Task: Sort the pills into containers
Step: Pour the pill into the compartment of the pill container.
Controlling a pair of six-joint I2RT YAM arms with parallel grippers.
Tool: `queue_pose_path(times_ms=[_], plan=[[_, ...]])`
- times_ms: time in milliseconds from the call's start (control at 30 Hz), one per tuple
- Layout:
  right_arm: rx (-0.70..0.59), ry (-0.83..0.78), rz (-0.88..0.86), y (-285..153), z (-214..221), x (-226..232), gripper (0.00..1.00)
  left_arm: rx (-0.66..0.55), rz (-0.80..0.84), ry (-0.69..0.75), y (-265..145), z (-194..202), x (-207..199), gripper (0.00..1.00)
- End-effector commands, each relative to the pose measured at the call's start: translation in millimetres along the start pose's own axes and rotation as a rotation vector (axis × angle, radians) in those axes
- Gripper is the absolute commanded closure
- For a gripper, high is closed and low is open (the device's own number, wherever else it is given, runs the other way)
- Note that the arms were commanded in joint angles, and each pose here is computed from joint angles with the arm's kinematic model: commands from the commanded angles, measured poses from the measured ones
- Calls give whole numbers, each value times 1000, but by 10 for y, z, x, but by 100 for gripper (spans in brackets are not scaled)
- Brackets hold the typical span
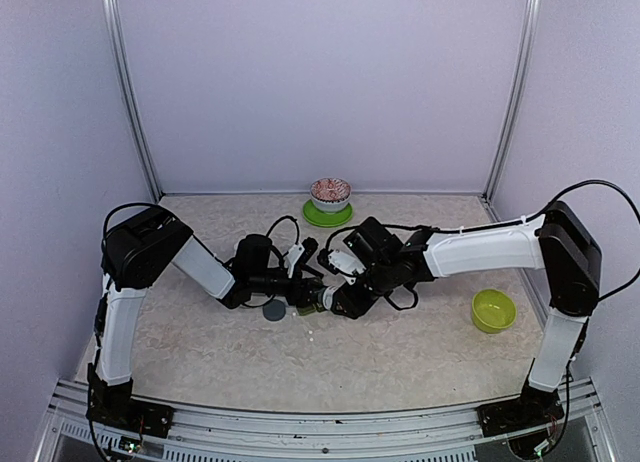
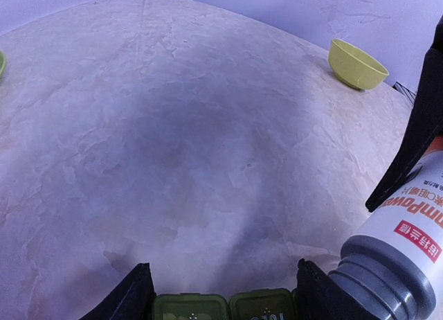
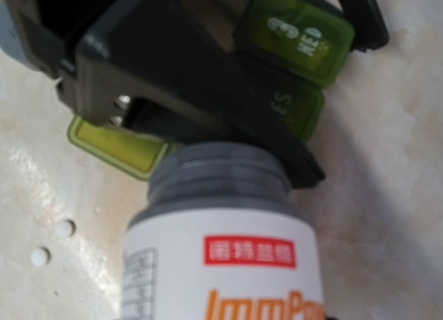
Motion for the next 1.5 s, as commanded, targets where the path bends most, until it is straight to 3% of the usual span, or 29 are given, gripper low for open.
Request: queue_pose_path(times_ms=[0,633,1467], plan=[[-6,-3,14,-15,-92,-28,68,9,19,-10,23,83,6,34],[45,-8,-5,121,-22,-17,67,9,19,-12,21,85,10,34],[21,33,68,21,-218,-89,66,8,20,-11,20,84,12,34]])
Point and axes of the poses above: each gripper's point midway between its finger pads, its own y axis out along the fingers, its own x axis along the line the jaws close on, z = x × y, the point moved 8 cm from there along -y, back along the fingers, and after that the axes turned 5 degrees about -y, right-handed, at the moved point
